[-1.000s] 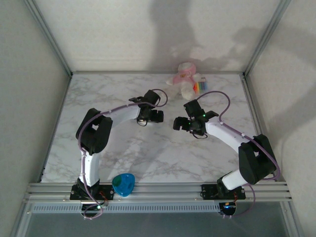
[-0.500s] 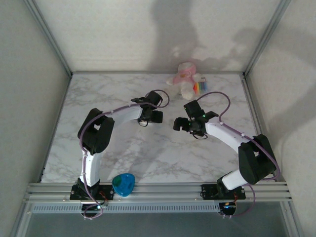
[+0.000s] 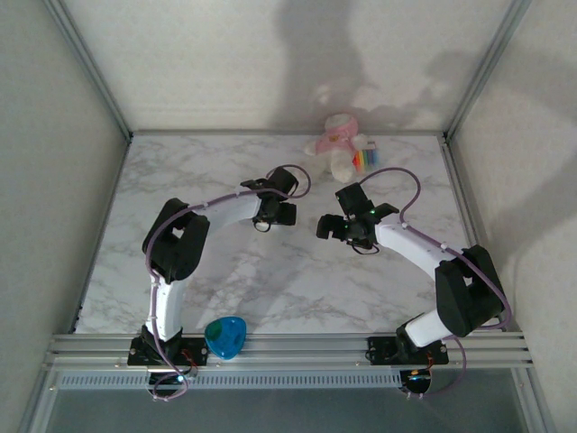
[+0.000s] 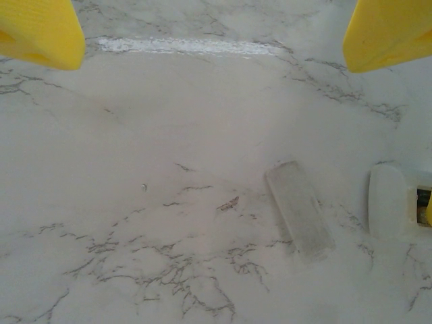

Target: Load the batteries into the remote control

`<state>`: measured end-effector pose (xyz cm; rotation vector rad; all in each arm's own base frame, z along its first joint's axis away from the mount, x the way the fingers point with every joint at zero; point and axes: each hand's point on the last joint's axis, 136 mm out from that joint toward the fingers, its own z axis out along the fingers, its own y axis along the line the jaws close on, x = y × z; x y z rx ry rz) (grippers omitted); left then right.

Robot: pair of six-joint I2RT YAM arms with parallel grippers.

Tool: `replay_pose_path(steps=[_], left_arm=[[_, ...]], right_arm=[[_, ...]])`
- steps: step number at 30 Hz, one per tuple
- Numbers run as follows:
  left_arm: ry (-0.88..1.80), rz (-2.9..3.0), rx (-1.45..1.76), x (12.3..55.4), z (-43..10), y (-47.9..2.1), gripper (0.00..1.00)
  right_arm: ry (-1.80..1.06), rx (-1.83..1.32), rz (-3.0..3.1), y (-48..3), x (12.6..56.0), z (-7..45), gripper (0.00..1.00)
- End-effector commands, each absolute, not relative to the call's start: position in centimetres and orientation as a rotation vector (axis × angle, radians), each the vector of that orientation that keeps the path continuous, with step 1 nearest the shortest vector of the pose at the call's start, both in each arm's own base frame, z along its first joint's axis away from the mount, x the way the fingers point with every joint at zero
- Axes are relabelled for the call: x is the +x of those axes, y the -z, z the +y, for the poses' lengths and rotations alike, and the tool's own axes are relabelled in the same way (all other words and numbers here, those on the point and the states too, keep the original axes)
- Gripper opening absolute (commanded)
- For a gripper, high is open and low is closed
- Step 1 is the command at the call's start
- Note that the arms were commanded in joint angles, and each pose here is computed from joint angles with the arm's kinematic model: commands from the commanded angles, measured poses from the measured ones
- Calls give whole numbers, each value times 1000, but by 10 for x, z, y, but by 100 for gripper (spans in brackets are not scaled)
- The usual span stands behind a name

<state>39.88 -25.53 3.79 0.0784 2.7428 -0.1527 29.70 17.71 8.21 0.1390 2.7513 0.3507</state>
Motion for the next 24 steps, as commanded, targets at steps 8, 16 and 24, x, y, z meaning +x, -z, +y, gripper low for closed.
replay_pose_path(steps=[8, 16, 24], left_arm=[[-39, 2887, 72, 367, -232, 30, 75], [-170, 2892, 102, 360, -225, 44, 79], [-34, 2877, 93, 366, -243, 23, 84]], right_arm=[[-370, 156, 2754, -82, 295, 177, 99], [-368, 157, 2751, -83, 295, 176, 99], [-368, 157, 2749, -84, 294, 175, 99]])
